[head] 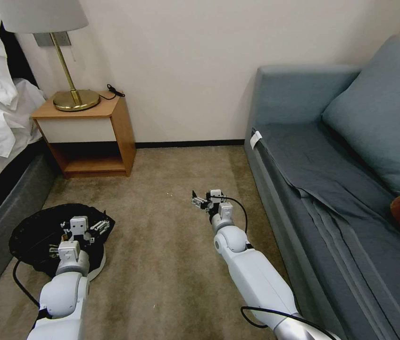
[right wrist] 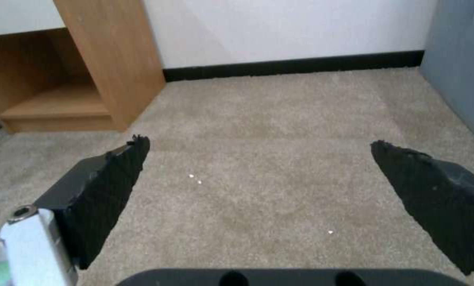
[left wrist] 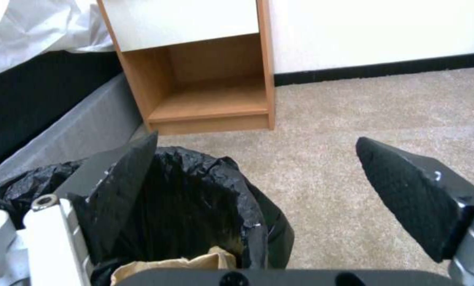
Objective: Pick up the trash bin, then pick up the garbage on the floor and place it into the trash bin.
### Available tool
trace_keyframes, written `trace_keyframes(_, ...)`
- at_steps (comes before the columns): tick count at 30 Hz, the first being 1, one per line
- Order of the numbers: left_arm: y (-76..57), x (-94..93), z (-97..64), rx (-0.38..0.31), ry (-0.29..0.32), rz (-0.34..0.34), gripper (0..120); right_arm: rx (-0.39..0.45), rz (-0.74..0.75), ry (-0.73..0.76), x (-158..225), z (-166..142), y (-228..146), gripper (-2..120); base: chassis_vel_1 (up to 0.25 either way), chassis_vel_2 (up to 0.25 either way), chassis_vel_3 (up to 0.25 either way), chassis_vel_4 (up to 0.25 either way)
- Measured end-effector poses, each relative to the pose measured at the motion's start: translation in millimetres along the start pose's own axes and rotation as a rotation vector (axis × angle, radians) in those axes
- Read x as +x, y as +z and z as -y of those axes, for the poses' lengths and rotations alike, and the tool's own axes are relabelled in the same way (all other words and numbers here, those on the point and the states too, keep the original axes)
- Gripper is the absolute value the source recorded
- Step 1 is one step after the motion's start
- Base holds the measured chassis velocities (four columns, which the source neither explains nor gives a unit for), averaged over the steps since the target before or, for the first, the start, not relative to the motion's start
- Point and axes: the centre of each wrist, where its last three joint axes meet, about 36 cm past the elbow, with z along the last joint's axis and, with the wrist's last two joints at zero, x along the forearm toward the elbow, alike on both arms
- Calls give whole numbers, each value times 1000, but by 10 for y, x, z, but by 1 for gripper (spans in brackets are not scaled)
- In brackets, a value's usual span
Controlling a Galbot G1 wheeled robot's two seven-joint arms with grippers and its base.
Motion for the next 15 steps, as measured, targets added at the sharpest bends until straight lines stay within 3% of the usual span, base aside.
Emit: trace_keyframes(15,-1,1,-4,1,-2,-1,100,0,1,-3,0,-9,0,100,0,0,0,0)
